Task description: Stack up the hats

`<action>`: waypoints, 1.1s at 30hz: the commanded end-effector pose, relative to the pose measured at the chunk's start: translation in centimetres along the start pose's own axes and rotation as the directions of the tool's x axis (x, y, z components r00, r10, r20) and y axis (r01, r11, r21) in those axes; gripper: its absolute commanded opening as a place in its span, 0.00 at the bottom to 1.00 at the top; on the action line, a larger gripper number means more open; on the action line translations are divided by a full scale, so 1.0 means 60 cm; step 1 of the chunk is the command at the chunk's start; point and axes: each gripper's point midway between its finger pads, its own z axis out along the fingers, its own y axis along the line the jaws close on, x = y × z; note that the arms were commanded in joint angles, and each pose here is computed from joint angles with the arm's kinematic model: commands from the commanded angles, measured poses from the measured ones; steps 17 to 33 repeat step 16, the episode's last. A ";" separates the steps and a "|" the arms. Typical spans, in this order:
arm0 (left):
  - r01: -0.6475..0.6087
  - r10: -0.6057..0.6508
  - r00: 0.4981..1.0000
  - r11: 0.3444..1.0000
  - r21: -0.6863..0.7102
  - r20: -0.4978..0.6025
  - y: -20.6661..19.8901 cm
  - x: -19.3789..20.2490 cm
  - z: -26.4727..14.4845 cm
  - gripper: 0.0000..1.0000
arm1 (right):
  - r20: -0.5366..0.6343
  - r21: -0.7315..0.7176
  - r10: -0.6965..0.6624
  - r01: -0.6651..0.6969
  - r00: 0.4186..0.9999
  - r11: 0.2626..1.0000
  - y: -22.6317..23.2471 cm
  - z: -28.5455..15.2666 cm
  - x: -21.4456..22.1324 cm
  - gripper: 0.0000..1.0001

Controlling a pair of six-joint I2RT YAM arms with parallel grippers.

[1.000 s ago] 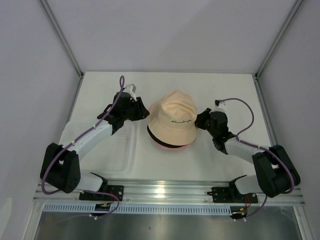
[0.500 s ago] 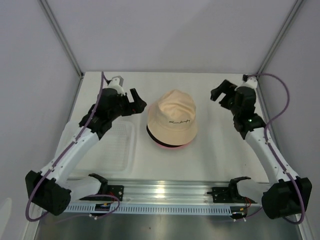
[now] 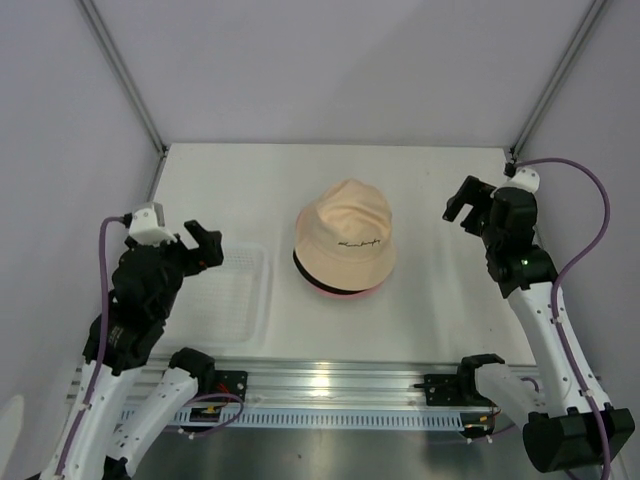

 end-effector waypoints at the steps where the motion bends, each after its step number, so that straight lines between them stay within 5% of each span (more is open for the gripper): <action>1: -0.071 0.071 0.997 0.997 -0.021 0.000 0.030 0.036 -0.001 1.00 | -0.005 -0.027 -0.019 0.019 1.000 0.999 0.001 -0.001 0.014 0.99; 33: -0.103 0.104 0.995 0.992 0.072 -0.006 0.009 0.056 0.007 1.00 | 0.027 -0.123 -0.017 0.020 0.999 0.992 0.021 0.001 0.025 1.00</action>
